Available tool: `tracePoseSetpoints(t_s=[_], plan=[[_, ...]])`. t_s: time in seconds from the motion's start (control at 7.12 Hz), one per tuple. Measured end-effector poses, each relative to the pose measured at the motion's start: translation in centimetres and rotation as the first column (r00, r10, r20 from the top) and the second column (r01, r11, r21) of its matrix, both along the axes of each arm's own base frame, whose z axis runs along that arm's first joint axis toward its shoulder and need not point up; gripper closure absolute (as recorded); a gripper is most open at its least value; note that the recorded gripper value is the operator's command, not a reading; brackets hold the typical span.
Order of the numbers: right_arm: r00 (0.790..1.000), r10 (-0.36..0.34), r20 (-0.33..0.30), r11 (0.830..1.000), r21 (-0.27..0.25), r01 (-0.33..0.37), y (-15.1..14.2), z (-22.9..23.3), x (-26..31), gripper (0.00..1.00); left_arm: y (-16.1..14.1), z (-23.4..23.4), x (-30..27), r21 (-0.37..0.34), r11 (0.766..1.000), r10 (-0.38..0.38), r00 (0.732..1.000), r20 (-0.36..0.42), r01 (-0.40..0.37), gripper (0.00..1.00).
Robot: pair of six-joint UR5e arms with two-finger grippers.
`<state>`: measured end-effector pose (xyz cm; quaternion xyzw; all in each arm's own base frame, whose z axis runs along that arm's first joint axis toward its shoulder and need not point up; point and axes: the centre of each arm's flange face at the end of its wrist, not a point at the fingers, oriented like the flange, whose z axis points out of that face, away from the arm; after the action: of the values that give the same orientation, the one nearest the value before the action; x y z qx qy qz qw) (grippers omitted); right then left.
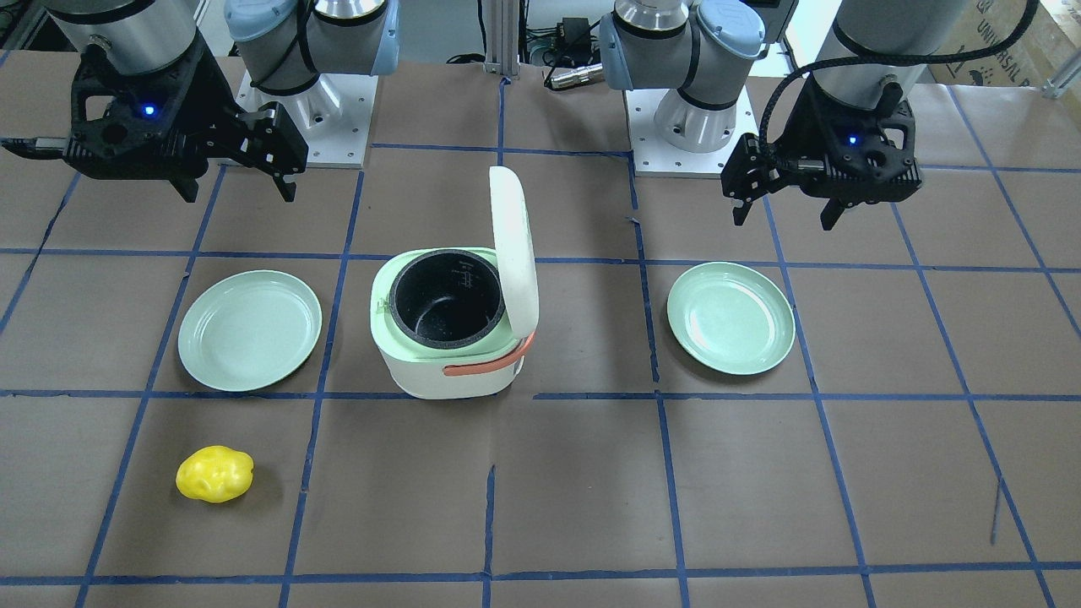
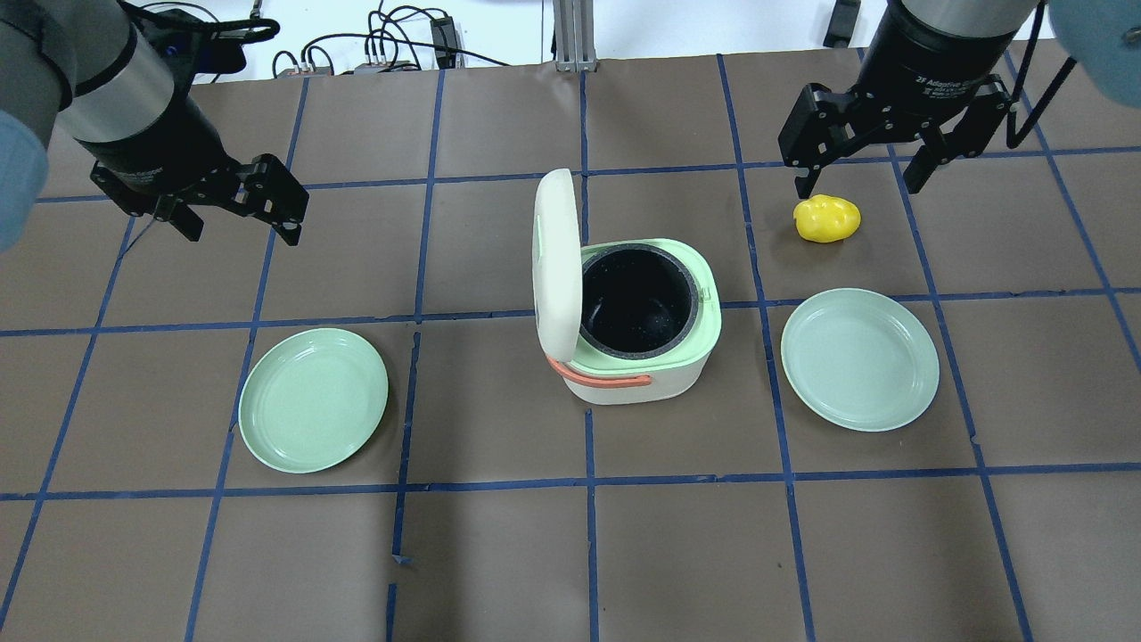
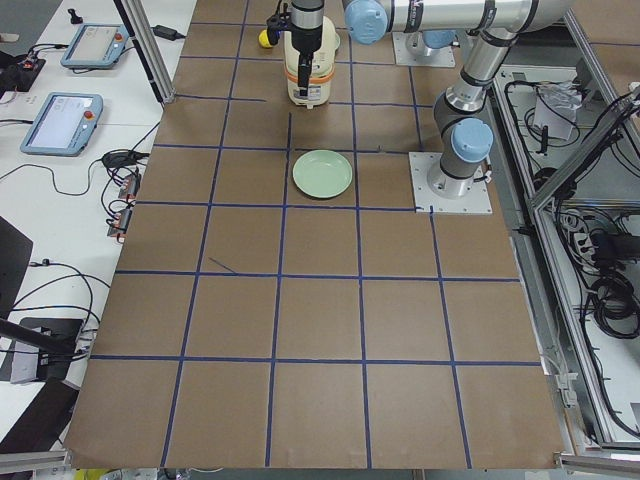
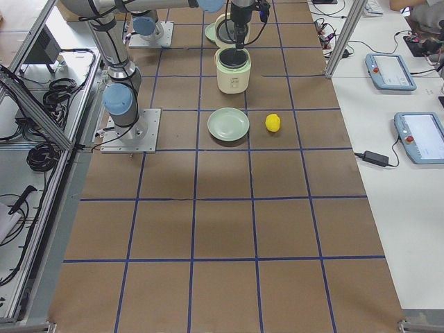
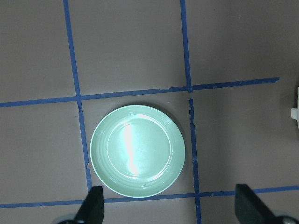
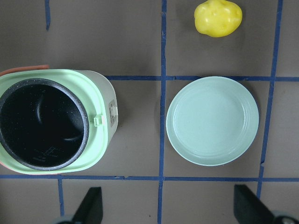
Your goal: Press rice cooker button
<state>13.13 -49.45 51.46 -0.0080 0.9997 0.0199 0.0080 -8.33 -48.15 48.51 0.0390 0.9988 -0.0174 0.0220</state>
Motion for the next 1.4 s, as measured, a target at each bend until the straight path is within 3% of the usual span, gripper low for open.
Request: tracePoseSetpoints(t_s=[1.4], plan=[[1.000,-0.012,0.008,1.000,0.008,0.012,0.08,-0.16,-0.22,0.00,0.00,0.00,0.00,0.000,1.000,0.000,1.000,0.000,0.000,0.00]])
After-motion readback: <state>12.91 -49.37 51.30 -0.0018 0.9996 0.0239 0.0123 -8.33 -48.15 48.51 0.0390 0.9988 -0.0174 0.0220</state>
